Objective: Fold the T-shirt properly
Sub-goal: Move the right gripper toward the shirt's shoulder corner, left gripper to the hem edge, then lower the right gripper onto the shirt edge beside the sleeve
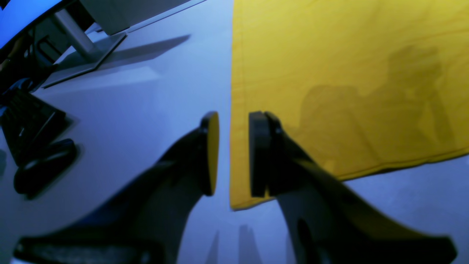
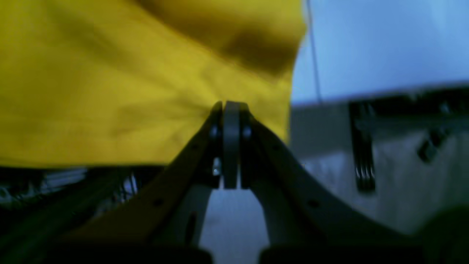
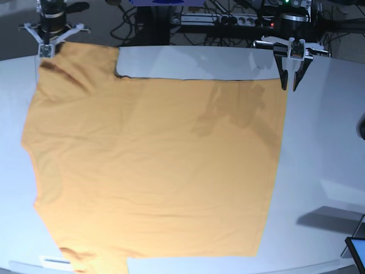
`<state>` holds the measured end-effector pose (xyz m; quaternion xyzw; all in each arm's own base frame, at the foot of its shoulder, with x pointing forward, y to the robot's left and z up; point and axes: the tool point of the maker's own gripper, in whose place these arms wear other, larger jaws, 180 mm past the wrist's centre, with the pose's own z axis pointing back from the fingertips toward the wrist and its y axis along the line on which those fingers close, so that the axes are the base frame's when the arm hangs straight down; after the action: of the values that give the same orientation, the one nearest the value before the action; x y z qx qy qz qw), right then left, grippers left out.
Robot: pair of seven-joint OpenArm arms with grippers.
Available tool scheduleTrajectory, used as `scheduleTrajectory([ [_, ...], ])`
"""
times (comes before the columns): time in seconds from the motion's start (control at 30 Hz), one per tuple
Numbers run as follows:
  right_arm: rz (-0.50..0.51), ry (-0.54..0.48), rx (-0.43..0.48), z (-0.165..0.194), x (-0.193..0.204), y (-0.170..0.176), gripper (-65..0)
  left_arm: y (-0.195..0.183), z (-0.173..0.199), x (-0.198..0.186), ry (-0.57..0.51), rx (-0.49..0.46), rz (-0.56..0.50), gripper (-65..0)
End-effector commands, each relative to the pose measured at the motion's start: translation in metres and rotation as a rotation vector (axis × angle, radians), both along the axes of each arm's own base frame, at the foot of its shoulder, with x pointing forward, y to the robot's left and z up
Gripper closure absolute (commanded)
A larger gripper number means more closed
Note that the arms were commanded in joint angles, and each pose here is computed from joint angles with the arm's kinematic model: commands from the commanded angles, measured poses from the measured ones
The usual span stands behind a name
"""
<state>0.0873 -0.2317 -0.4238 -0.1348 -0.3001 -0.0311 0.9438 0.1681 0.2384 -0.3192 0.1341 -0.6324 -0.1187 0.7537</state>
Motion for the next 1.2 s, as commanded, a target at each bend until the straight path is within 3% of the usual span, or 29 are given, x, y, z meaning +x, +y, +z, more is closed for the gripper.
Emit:
scheduleTrajectory([
  [0.0,0.017,-0.049,-0.016,0.013,0.007,0.000,0.0,0.001,0.008,0.000,-0.029,0.010,-0.005,-14.9],
  [0.5,0.032,-0.115,-0.030,0.040,0.015,0.004,0.0,0.001,0.009,0.000,-0.031,0.010,-0.005,-14.9],
  [0.73,0.060,-0.231,-0.044,0.055,0.038,0.006,0.0,0.001,0.008,0.000,-0.029,0.010,-0.005,-14.9],
  [0.87,0.014,-0.291,-0.114,0.071,0.055,-0.026,0.0,0.001,0.008,-0.001,-0.027,0.008,-0.003,-15.6],
  [0.97,0.048,-0.313,-0.137,0.082,0.064,-0.045,-0.3,0.008,0.000,-0.002,0.027,0.015,0.022,-15.8],
  [1.07,0.071,-0.271,-0.127,0.083,0.067,-0.058,-0.6,0.026,-0.004,-0.006,0.068,0.023,0.081,-15.8],
  [1.17,0.106,-0.179,-0.106,0.080,0.069,-0.071,-5.9,0.032,-0.004,-0.006,0.066,-0.060,0.112,-15.8],
])
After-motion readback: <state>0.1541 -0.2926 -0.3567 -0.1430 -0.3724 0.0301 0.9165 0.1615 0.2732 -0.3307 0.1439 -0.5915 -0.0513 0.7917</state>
